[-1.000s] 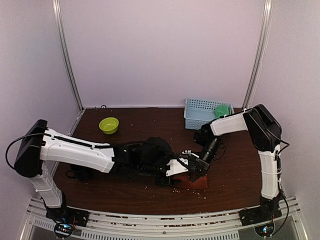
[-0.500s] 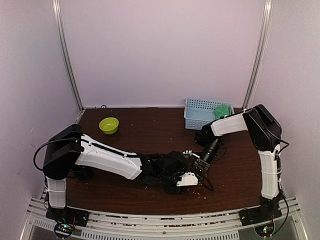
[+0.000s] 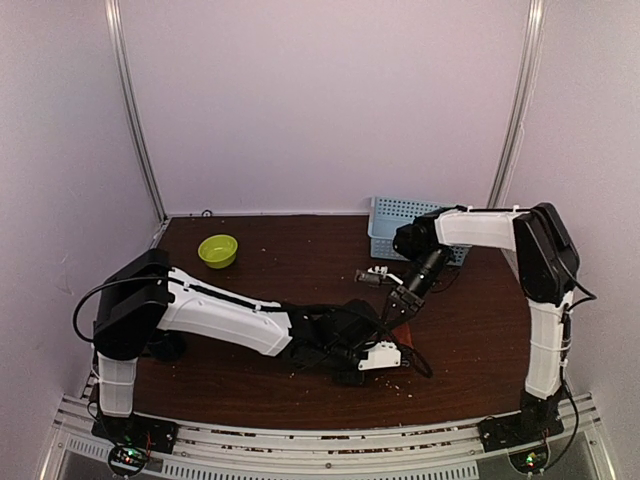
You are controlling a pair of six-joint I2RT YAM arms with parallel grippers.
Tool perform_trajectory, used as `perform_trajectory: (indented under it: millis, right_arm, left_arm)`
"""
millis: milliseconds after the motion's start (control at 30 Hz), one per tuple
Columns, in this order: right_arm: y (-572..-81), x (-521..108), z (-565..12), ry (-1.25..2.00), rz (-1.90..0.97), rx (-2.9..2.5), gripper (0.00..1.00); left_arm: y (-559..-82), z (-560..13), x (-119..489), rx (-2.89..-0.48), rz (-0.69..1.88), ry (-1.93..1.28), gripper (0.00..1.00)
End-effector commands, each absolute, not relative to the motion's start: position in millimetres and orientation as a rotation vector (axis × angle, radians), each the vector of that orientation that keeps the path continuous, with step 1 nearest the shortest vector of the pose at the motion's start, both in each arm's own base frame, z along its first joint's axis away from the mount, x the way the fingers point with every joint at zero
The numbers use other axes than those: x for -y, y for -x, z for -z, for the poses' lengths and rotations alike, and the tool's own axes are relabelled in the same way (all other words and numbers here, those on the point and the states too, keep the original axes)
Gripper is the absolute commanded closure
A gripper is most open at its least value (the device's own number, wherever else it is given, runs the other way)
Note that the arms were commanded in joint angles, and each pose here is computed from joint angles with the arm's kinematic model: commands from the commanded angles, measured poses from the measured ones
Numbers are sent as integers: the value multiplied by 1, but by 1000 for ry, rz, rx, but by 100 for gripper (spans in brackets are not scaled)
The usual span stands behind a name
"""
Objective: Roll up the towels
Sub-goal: Roll the towel at the center of the board.
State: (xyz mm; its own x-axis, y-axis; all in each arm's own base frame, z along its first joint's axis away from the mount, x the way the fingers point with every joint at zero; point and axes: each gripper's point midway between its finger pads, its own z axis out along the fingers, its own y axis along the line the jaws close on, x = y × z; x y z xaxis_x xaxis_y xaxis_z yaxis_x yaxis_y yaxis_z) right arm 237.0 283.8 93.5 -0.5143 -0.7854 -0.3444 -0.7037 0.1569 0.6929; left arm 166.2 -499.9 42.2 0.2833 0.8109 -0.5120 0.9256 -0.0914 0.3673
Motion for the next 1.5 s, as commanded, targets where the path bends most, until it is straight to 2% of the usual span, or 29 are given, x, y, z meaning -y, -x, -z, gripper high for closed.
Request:
perform_trajectory:
  millis: [0,233,500,767,900,1067,1167,1267,1333,1400,1467]
  right_arm:
    - [-253,-266,-128,-1519,1279,2468,66]
    - [-280,-236,-84,-1500,823,2799,74]
    - [-259,-271,-36,-1609,705,2644,81]
    - [-271,-330,-19,-1746,660,2537,83]
    - [-285,-336,-57,-1775,750,2559,79]
    - [-321,-314,-183,-1755,1076,2758,71]
    - [-324,-287,-256,-1803,1214,2880,69]
    - [-280,-278,-315,-2045,1405,2779,68]
    - [-242,-275,-336,-2220,1528,2629,66]
    - [-213,-275,-329,-2326,1536,2533,64]
    - [-191,-276,-295,-2405,1372,2500,64]
  left_arm:
    - [-149,-28,487,-1649,269,-1986,81]
    - [-143,-26,479,-1731,284,-2003,81]
    - [-135,-33,471,-1824,328,-1969,82]
    - [-134,-27,455,-1949,291,-1938,82]
    - [-132,-19,449,-2044,352,-1903,82]
    - [-138,-31,459,-2129,580,-1784,82]
    - [-147,-36,457,-2222,765,-1668,82]
    - [-151,-41,451,-2307,1054,-1537,82]
    - [-156,-37,449,-2353,1204,-1487,82]
    - [-162,-34,447,-2378,1266,-1457,81]
    - [-163,-30,445,-2406,1365,-1441,81]
